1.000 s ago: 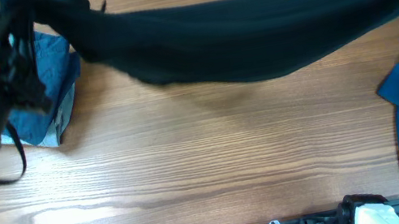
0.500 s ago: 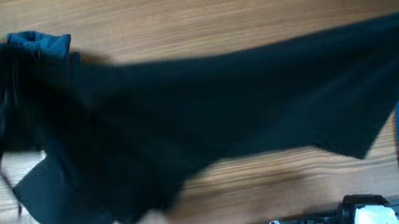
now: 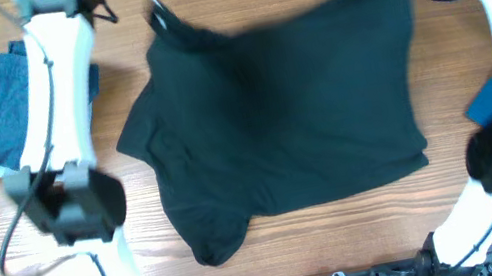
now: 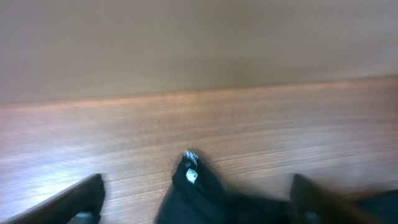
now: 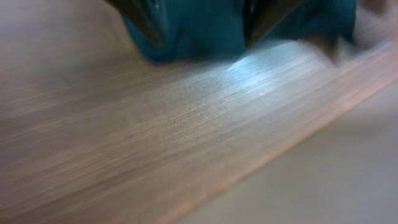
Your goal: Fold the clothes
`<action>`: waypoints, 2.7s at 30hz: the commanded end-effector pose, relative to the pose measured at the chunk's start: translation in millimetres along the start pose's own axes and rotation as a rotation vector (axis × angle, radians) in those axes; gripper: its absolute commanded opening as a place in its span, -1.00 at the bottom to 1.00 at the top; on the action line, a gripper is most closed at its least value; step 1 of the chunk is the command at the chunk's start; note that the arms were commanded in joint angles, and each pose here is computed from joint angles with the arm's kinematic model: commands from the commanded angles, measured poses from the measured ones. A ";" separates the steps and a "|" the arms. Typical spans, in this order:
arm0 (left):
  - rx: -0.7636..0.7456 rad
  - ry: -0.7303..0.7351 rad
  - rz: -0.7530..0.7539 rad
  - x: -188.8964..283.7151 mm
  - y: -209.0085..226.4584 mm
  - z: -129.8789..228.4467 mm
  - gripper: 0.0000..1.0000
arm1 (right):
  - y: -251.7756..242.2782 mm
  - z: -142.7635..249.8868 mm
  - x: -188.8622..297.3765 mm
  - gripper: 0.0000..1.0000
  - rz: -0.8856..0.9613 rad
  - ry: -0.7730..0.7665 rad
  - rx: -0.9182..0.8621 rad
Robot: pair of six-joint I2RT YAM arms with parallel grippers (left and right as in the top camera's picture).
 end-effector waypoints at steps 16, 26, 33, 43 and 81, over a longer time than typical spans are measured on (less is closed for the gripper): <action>0.054 0.149 0.003 141.8 -1.3 27.8 0.99 | -54.3 11.0 103.3 0.31 0.035 0.057 0.020; 0.166 0.269 0.005 274.7 -29.6 81.8 0.99 | -14.9 56.5 244.9 0.31 -0.038 -0.126 0.077; 0.253 0.479 0.002 255.7 -33.4 134.0 1.00 | -31.7 117.5 278.4 0.39 0.033 -0.041 0.003; 0.370 0.686 0.242 160.0 -70.1 225.2 0.74 | -102.7 158.5 138.4 -0.91 0.136 0.202 -0.145; 0.374 0.699 0.214 152.8 -66.6 234.6 0.33 | -286.3 170.5 -74.2 -0.91 0.676 0.099 -0.546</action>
Point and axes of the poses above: each gripper's point midway between its finger pads, its own x axis back along the fingers, its own y axis along the line the jaws close on, z = x × y, the point moved 1 cm from there along x, back along the fingers, and after that the axes turned 10 degrees about -x, right-handed, at the moved point
